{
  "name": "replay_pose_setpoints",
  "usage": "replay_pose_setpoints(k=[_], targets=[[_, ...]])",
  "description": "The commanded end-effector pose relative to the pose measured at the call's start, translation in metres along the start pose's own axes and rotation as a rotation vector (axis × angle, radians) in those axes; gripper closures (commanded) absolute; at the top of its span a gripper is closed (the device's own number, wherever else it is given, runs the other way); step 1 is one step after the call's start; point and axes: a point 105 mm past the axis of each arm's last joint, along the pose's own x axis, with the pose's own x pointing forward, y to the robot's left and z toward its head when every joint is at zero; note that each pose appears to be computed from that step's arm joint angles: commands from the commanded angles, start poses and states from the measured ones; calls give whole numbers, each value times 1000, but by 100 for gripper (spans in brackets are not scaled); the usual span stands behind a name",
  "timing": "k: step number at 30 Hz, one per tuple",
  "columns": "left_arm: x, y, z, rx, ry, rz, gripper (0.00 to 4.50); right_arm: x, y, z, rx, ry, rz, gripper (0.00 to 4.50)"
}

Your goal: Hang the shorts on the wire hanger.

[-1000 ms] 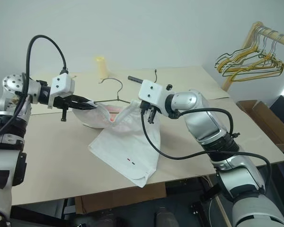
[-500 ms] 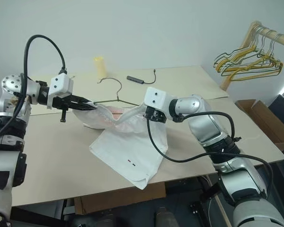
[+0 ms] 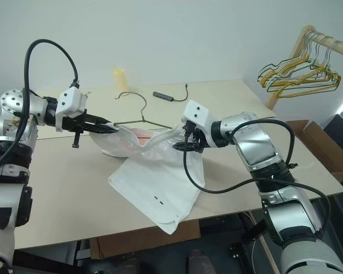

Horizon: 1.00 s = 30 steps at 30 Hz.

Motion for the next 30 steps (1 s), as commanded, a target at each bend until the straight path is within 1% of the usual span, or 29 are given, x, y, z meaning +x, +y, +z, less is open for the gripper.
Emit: replay_pose_setpoints(k=[1,5,6,7,9,12,13,15,17,21,24,25,27,30], targets=[[-6,3,11,46,-11,15,450,-8,-6,20,-30,-55,-27,264],[-7,2,8,30,1,7,450,-10,-7,20,-34,-56,-37,410],[-8,2,8,33,2,9,450,-11,-8,19,-35,-57,-38,435],[-7,5,6,33,11,35,450,-11,-8,19,-35,-60,-43,448],[-6,11,3,34,24,74,450,-12,-8,19,-38,-62,-46,448],[-6,18,0,-20,6,122,450,-12,-7,19,-43,-65,-54,448],[-6,20,0,-32,1,136,379,-12,-7,18,-41,-67,-57,448],[-6,24,-2,-33,5,164,318,-12,-7,18,-34,-70,-62,449],[-9,28,-3,-24,8,207,244,-12,-7,17,-14,-74,-72,450],[-24,36,0,-35,-24,263,113,-14,-10,12,47,-75,-102,450],[-41,45,6,-21,-39,353,14,-19,-12,6,91,-74,-136,450],[-48,50,10,-18,-65,394,5,-22,-14,3,111,-68,-154,450],[-56,55,16,-21,-106,442,5,-26,-16,-2,147,-60,-179,450],[-66,61,31,-44,-245,507,5,-44,-32,-22,343,-33,-309,450]])
